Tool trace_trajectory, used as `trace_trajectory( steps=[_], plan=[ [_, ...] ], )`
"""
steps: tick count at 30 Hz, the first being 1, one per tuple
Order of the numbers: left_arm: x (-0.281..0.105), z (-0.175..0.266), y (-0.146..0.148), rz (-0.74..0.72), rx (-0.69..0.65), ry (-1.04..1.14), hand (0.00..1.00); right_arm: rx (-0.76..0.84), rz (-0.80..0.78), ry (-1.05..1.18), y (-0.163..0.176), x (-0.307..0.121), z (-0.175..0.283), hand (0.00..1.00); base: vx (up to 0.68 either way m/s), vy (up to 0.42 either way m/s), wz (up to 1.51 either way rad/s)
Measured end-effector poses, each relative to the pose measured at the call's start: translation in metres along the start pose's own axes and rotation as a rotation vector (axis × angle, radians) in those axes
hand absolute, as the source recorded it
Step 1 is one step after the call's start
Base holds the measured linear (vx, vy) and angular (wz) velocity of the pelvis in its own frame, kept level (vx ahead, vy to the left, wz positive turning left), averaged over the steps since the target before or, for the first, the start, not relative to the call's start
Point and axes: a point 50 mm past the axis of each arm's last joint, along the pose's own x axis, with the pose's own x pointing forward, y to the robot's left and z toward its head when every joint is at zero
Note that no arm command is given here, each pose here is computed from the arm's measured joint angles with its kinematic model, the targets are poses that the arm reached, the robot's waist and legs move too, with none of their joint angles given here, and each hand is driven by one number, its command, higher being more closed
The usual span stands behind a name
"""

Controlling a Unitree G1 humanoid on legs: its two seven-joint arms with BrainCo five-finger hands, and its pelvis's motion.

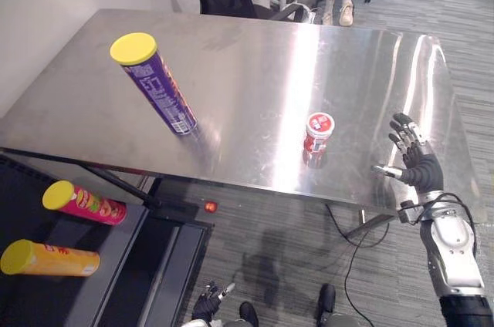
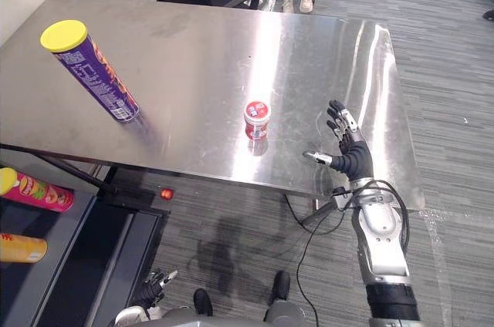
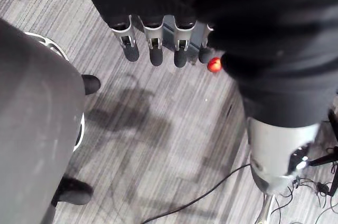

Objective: Put the gum and the chips on the shelf.

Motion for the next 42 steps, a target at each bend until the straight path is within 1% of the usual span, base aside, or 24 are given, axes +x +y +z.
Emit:
trace_trajectory(
  steps=[9, 15, 24, 40, 41, 42],
  plan=[
    [0.001, 0.001, 0.0, -0.001, 0.001, -0.004, 0.0, 0.005, 0.021, 0.017, 0.009, 0.013, -0.007, 0.0, -0.03, -0.027, 0.07],
    [0.002, 0.006, -0.002, -0.004, 0.002, -0.016, 0.0, 0.027, 0.09, 0.009, 0.028, 0.029, -0.006, 0.0, -0.03, -0.035, 0.07],
    [0.004, 0.01, 0.001, -0.001, 0.008, -0.021, 0.0, 0.054, 0.154, -0.02, 0.047, 0.039, 0.0, 0.0, -0.01, -0.006, 0.02],
    [0.006, 0.017, -0.002, -0.008, 0.01, -0.04, 0.0, 0.063, 0.127, -0.015, 0.049, 0.061, 0.0, 0.0, 0.0, -0.015, 0.04],
    [0.006, 0.018, -0.002, -0.008, 0.01, -0.042, 0.0, 0.062, 0.118, -0.01, 0.048, 0.064, 0.0, 1.0, -0.01, -0.023, 0.05],
    [0.007, 0.019, -0.002, -0.009, 0.01, -0.049, 0.0, 0.062, 0.111, -0.016, 0.048, 0.066, 0.001, 1.0, -0.01, -0.022, 0.04]
  ],
)
